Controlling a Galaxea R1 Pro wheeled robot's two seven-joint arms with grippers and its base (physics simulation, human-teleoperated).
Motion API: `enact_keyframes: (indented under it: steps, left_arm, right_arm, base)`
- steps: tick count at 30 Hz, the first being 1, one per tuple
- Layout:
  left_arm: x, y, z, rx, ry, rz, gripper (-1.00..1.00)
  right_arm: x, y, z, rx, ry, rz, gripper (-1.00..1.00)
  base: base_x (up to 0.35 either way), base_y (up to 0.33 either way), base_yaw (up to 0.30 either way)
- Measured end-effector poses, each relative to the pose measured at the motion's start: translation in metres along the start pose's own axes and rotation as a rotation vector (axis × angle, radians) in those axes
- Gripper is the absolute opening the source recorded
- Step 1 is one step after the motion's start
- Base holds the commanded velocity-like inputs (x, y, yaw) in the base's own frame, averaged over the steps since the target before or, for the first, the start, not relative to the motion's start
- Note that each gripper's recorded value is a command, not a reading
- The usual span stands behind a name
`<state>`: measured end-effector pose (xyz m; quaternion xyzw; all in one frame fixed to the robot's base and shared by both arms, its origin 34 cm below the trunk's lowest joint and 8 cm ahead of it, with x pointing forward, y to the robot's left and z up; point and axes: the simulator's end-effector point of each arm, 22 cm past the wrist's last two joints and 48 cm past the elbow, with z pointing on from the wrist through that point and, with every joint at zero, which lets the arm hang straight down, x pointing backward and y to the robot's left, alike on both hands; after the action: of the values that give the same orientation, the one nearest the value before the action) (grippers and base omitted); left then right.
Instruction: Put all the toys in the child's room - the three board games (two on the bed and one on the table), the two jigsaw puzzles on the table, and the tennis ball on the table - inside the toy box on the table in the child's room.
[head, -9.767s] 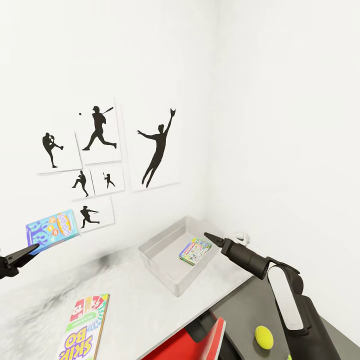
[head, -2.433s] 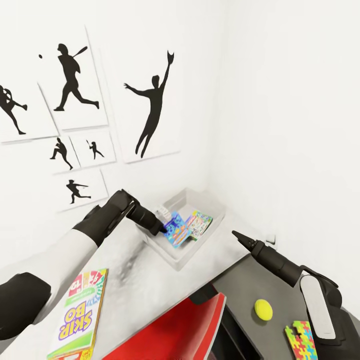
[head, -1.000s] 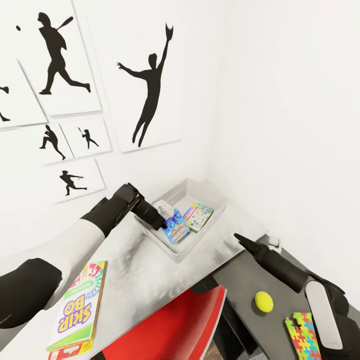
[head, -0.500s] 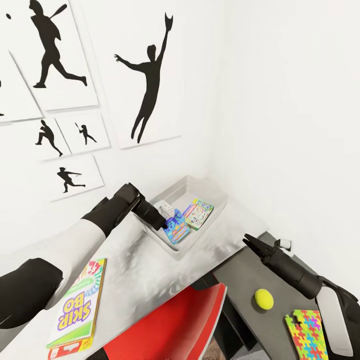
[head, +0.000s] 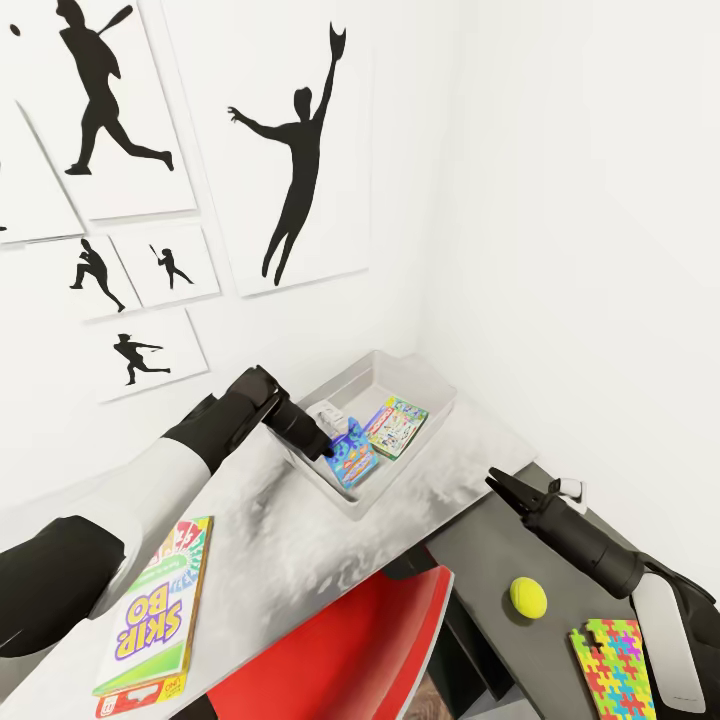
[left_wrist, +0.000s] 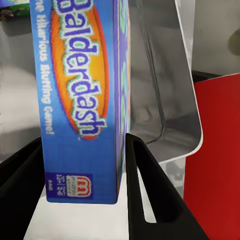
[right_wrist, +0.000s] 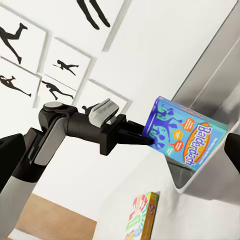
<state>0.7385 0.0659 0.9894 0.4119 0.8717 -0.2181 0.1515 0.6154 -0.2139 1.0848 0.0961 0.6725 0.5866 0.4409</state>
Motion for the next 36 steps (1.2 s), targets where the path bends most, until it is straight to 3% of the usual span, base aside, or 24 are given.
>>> enact_keyframes:
  steps: [18,36]
  left_arm:
    - [0.001,0.011,-0.005,-0.005,0.012,-0.027,-1.0]
    - [0.006,0.002,0.006,0.07,0.018,-0.041,-1.0]
  right_arm:
    - [0.0,-0.001,0.0,0.006,-0.002,-0.007,1.0]
    - [0.004,-0.011,0.0,0.018,0.006,0.009,1.0]
  base:
    - [0.0,0.0,0.0]
    - [0.0,0.0,0.0]
